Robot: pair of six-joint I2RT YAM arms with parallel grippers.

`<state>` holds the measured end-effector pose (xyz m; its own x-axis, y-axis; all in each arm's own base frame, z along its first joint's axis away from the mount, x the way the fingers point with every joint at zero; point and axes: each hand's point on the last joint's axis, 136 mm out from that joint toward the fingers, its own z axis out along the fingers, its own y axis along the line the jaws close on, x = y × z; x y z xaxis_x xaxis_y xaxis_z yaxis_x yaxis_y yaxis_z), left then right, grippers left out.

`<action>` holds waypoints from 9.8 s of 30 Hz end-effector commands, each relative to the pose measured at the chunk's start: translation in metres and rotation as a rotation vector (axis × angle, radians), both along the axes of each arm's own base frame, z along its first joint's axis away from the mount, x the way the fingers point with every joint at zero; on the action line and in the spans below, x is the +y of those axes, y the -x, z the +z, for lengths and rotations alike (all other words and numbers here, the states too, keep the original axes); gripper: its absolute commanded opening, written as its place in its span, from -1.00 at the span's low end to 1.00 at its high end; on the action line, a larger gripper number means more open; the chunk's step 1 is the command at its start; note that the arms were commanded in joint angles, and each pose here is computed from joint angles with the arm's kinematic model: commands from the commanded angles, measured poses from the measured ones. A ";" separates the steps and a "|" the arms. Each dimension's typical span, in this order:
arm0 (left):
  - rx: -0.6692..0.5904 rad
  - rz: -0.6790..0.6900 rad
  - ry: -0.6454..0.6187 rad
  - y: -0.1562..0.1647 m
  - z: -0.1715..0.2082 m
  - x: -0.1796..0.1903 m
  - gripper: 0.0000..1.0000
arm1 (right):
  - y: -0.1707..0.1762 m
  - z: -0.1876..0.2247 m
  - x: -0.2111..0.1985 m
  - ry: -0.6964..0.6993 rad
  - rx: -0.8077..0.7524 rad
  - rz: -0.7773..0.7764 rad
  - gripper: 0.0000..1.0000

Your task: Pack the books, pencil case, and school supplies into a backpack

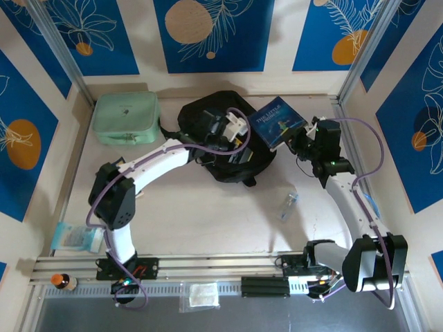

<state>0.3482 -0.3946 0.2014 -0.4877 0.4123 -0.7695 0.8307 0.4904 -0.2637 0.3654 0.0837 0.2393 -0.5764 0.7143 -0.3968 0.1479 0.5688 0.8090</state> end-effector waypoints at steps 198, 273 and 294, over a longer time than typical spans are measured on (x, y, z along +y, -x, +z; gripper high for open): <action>-0.076 0.242 0.091 -0.045 0.039 0.038 -0.08 | 0.010 -0.064 0.013 0.173 0.255 -0.101 0.47; 0.467 1.136 0.023 0.018 -0.081 0.311 0.99 | 0.018 -0.063 0.208 0.480 0.157 0.555 0.80; 0.700 1.065 -0.078 0.060 -0.151 0.335 0.84 | 0.049 -0.174 0.334 0.574 0.419 0.957 0.02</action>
<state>0.2925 -0.0550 0.0523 -0.8655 -0.4354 -0.2478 -0.3119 0.8554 -0.4136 0.3263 0.4153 0.0672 -0.9334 -0.2722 -0.2339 -0.3443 0.8633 0.3689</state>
